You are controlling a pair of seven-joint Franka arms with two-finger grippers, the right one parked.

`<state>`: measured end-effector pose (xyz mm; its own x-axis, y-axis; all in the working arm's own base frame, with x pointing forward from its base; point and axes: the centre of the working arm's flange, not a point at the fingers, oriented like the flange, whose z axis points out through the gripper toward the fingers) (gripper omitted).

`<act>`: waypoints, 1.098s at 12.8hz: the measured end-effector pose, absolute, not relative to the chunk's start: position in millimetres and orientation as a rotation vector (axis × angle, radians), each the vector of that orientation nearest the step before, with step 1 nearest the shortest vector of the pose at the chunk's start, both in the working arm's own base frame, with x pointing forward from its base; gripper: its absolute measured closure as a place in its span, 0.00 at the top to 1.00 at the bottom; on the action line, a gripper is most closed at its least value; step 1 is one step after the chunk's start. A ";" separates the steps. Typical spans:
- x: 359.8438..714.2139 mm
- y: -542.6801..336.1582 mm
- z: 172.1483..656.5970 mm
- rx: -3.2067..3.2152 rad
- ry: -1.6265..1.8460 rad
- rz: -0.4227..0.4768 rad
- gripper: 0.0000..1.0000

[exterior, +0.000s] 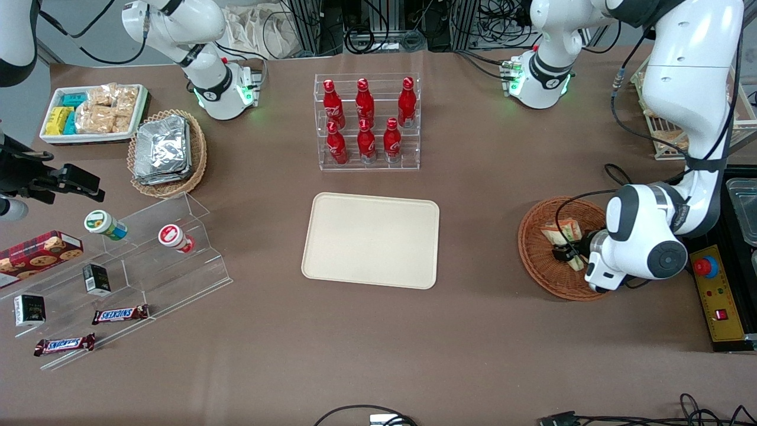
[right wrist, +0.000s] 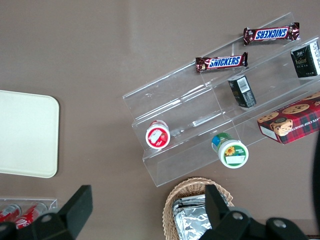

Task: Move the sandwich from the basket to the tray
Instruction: 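Close the left gripper on the wrapped sandwich, then lift the sandwich and carry it with the left gripper to the tray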

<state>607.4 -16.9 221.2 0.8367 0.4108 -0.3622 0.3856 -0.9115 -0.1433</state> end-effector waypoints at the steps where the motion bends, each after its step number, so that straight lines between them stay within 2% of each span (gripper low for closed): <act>1: 606.1 -17.0 221.6 -2.948 -0.640 0.605 1.00; 6: 597.1 -18.3 206.9 -2.956 -0.640 0.587 1.00; 7: 595.5 -18.4 205.3 -2.956 -0.641 0.584 0.91; 10: 596.7 -18.3 212.6 -2.961 -0.642 0.566 0.53; 11: 597.3 -18.3 216.5 -2.963 -0.642 0.558 0.44; 13: 597.6 -18.6 226.3 -2.964 -0.641 0.549 0.26; 14: 597.7 -19.1 236.5 -2.964 -0.639 0.544 0.22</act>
